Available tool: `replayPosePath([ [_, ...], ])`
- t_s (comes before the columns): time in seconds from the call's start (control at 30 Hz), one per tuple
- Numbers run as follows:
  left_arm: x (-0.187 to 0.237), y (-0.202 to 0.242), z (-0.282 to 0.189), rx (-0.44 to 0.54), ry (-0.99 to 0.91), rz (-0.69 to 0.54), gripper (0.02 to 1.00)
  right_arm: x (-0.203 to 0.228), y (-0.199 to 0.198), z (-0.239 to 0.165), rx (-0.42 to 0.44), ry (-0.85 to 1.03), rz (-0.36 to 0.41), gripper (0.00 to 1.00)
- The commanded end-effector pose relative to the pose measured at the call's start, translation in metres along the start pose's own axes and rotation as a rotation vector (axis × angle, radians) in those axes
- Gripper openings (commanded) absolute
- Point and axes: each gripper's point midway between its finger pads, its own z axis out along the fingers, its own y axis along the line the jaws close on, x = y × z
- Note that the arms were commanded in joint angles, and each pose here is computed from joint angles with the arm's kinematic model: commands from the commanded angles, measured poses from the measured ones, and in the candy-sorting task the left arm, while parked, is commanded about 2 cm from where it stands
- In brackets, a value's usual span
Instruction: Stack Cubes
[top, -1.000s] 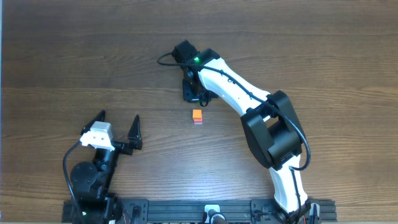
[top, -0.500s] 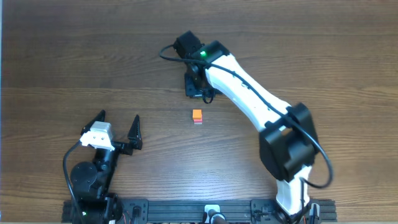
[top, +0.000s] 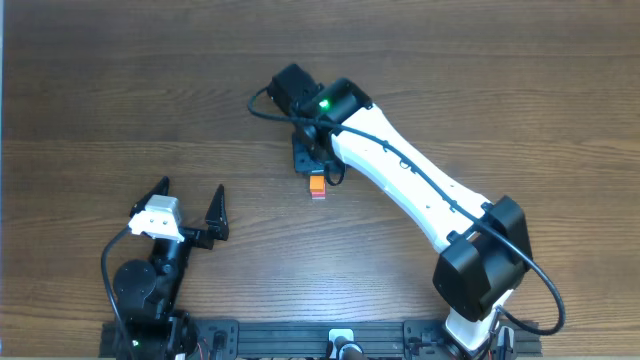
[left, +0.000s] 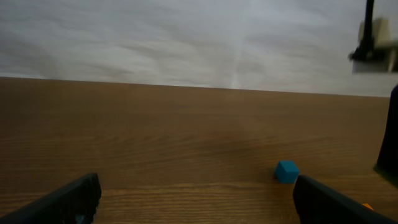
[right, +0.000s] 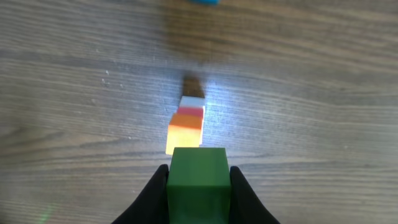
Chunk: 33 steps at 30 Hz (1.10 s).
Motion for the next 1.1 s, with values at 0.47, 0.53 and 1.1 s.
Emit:
replayPosePath([
  [0.47,0.002,-0.001,0.000,0.003,0.002,0.015,1.000,0.017,0.015,0.024,-0.034,0.009,0.014,0.009],
  [0.53,0.002,-0.001,0.000,0.003,0.002,0.015,0.998,0.017,0.015,0.027,-0.036,0.007,0.017,0.012],
  [1.1,0.002,-0.001,0.000,0.003,0.002,0.015,1.000,0.013,0.009,0.031,0.000,-0.019,0.106,0.012],
])
